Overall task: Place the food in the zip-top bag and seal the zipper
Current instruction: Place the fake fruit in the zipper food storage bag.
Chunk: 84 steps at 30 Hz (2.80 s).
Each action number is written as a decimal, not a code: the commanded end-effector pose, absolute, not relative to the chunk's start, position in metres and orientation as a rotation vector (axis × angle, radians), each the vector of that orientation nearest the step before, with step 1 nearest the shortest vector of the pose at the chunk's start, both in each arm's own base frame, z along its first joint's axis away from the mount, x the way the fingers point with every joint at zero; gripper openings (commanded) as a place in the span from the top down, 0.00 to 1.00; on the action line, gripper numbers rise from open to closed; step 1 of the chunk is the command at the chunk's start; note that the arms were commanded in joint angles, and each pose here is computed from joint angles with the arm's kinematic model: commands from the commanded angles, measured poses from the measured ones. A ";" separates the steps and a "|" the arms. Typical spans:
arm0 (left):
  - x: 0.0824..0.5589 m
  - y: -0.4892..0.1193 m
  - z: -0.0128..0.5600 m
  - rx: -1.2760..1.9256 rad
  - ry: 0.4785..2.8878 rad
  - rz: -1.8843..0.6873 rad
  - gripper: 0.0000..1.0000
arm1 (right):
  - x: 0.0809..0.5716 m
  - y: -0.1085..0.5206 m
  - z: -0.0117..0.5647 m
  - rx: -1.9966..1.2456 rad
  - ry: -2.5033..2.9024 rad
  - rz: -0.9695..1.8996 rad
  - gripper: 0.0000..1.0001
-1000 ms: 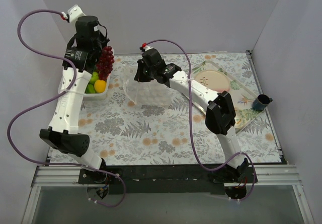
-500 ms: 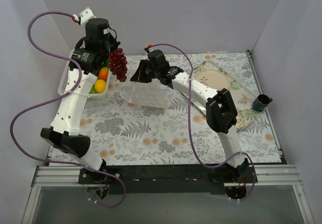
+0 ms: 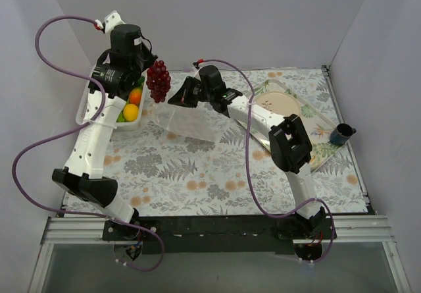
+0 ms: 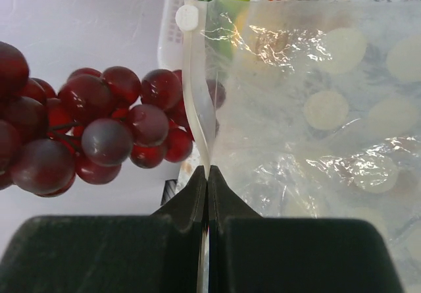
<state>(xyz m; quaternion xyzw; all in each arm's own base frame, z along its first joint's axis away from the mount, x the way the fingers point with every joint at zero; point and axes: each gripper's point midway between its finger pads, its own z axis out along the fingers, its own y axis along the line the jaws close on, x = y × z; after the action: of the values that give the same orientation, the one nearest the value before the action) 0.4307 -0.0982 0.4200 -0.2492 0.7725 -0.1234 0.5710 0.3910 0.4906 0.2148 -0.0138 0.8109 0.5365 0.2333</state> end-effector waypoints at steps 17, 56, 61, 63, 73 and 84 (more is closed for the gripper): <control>0.405 -0.089 0.419 -0.595 1.776 -0.299 1.00 | 0.378 0.491 0.286 0.000 2.001 1.802 0.99; 0.403 -0.097 0.369 -0.497 1.911 -0.257 0.42 | 0.395 0.483 0.357 -0.061 1.836 1.796 0.99; 0.404 -0.091 0.412 -0.487 1.838 -0.242 0.17 | 0.399 0.469 0.336 -0.062 1.913 1.628 0.99; 0.405 -0.084 0.432 -0.496 1.797 -0.231 0.16 | 0.400 0.455 0.326 -0.045 1.939 1.574 0.99; 0.456 -0.004 0.378 -0.678 1.807 -0.114 0.22 | 0.391 0.414 0.332 -0.110 1.929 1.374 0.99; 0.572 0.042 0.275 -0.367 1.884 0.156 0.07 | 0.381 0.435 0.299 -0.242 1.997 1.434 0.99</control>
<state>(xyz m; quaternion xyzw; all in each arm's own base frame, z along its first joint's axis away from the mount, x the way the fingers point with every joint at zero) 0.5349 0.0288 0.2693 -0.2354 0.8087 0.0260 0.5384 0.3875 0.4232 0.2876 -0.0516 0.7830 0.5261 0.3279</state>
